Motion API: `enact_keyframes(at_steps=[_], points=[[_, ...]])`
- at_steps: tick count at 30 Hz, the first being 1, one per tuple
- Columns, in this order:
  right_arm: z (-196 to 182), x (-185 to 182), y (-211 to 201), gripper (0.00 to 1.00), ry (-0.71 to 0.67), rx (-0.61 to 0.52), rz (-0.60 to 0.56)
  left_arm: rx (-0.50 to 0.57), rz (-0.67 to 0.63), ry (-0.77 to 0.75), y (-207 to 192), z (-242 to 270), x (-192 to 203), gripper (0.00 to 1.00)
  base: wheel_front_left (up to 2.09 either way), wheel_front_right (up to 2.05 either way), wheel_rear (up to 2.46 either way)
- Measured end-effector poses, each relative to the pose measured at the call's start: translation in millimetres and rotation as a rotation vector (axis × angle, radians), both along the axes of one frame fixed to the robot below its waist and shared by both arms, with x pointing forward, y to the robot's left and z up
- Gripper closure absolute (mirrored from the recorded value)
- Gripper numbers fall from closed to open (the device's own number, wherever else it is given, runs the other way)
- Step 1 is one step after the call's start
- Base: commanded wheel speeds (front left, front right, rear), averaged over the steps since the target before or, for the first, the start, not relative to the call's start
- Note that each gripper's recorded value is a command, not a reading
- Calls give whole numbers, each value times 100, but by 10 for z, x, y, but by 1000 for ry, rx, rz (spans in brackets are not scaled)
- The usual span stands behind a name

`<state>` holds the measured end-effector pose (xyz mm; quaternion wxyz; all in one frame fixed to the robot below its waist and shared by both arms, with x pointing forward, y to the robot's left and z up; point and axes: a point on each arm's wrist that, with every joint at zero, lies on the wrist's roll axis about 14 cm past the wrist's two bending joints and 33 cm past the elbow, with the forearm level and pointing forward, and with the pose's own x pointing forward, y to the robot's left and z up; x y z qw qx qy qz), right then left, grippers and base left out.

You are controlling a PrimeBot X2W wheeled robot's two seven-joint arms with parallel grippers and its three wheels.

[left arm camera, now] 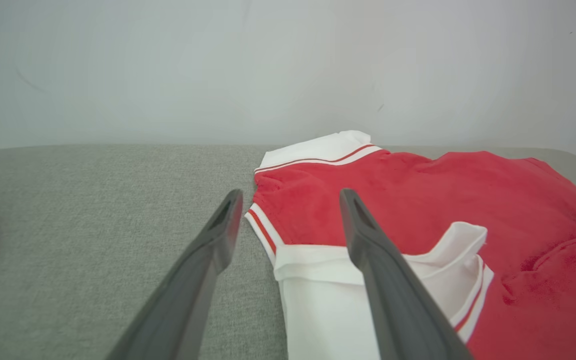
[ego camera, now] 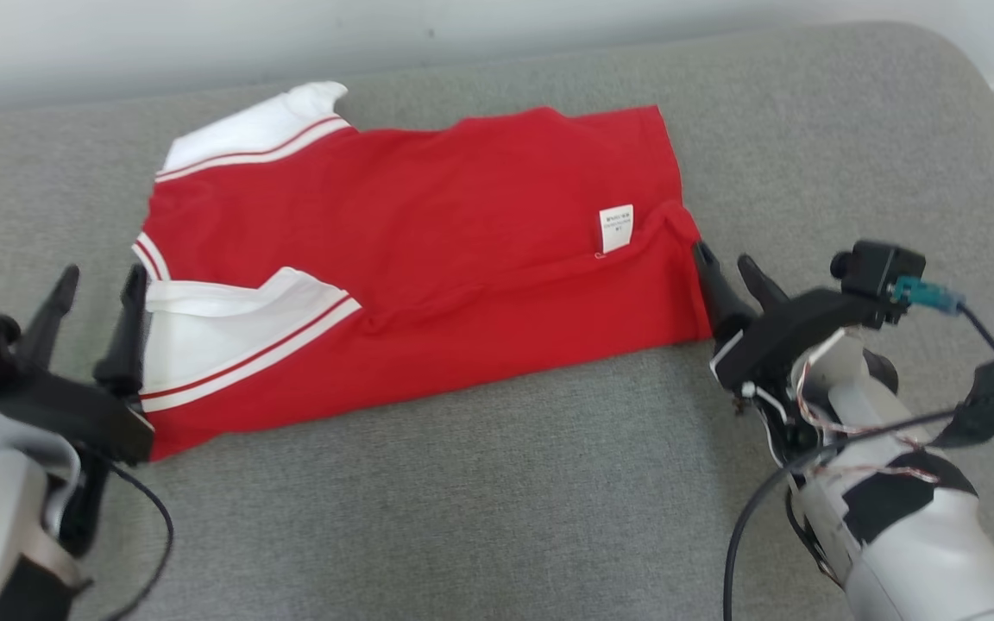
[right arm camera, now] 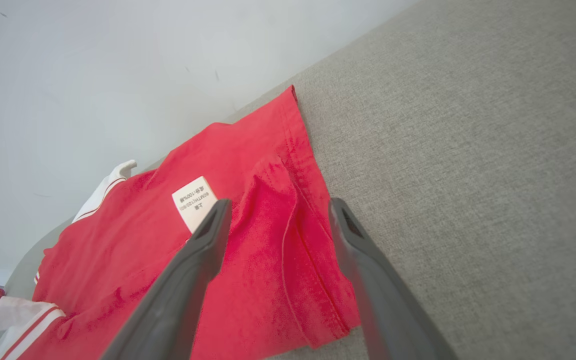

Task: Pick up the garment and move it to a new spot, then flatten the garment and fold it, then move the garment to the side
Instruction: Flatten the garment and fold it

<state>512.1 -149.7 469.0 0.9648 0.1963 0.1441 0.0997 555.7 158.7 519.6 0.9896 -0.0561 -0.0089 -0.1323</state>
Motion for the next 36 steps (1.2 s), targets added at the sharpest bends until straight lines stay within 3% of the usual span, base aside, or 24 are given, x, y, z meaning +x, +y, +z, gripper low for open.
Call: enact_keyframes(at_steps=[8,15,36], points=[[-55,-200,48,0,-64,-134,70,7,40,-19,65,-35,-414,0,0,0,0],[-131,-219,96,0,-83,-195,102,7,65,56,78,-352,-701,0,0,0,0],[-477,-149,-60,0,-46,-382,123,-8,89,194,75,-882,-754,0,0,0,0]])
